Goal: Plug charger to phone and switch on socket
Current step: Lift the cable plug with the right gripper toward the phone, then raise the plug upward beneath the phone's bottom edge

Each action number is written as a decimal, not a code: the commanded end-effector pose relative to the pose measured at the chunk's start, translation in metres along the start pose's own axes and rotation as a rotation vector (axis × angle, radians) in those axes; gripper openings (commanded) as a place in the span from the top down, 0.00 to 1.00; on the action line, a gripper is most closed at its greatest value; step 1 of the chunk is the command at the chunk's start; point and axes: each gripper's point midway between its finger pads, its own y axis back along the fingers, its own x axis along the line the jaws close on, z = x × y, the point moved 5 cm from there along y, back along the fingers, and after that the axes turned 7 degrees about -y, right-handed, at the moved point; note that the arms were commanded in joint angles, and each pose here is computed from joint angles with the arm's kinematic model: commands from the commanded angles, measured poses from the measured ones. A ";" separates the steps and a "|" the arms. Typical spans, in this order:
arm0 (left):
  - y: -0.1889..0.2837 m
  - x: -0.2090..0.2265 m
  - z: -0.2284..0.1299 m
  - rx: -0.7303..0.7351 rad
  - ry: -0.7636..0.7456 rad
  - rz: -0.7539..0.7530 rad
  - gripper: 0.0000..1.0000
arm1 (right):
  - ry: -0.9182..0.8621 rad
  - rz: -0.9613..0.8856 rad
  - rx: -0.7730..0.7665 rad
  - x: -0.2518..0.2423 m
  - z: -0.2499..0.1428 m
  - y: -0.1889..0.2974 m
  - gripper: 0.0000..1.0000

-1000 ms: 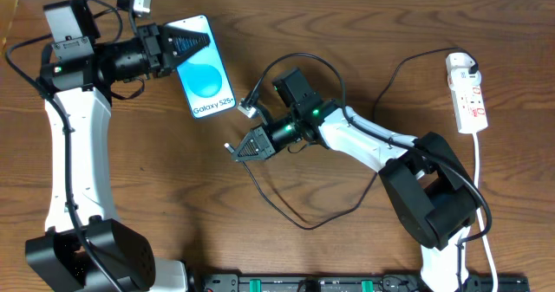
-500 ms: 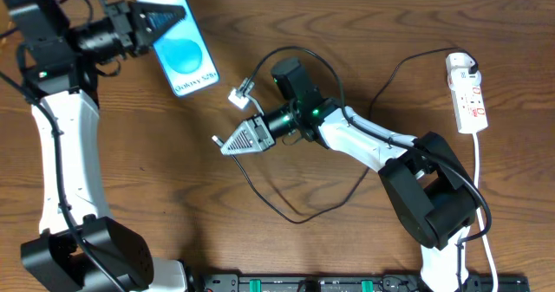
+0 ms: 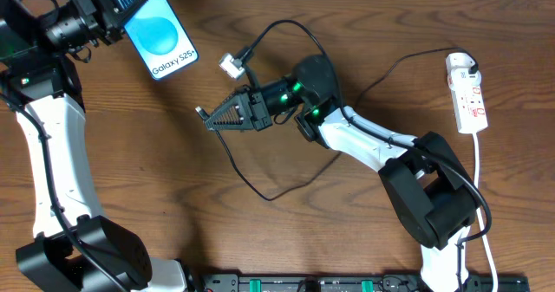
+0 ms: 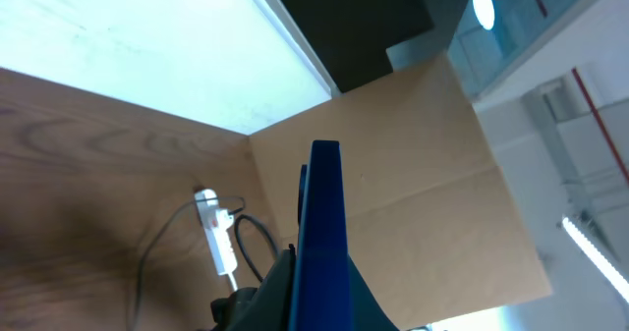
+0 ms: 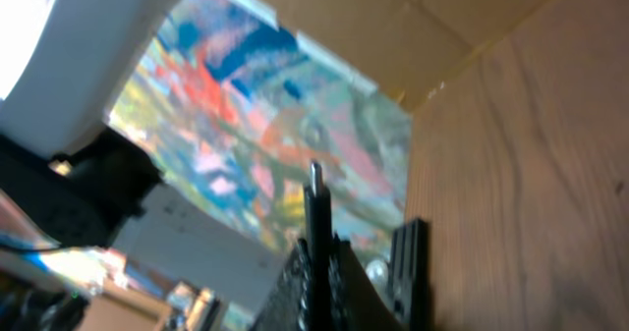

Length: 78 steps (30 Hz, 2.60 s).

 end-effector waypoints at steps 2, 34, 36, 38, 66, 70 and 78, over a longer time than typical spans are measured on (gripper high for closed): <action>0.003 -0.013 0.003 -0.025 0.047 0.005 0.92 | -0.169 0.031 -0.063 0.013 0.010 0.004 0.99; -0.013 -0.009 -0.009 0.028 -0.013 -0.017 0.93 | -0.074 0.132 -0.142 0.046 0.018 0.008 0.99; -0.013 -0.008 -0.008 0.021 -0.018 -0.013 0.93 | -0.063 0.130 -0.143 0.046 0.018 0.009 0.99; -0.013 -0.008 -0.007 0.011 -0.021 -0.008 0.93 | -0.044 0.128 -0.145 0.046 0.018 0.009 0.99; -0.012 0.033 -0.028 0.015 0.078 0.098 0.92 | -0.074 0.069 -0.130 0.029 0.020 0.017 0.99; -0.011 0.035 -0.031 0.020 0.094 0.103 0.93 | -0.074 0.069 -0.129 0.029 0.020 0.017 0.99; -0.011 0.036 -0.035 0.035 0.137 0.097 0.93 | -0.083 0.059 -0.121 0.026 0.019 0.016 0.99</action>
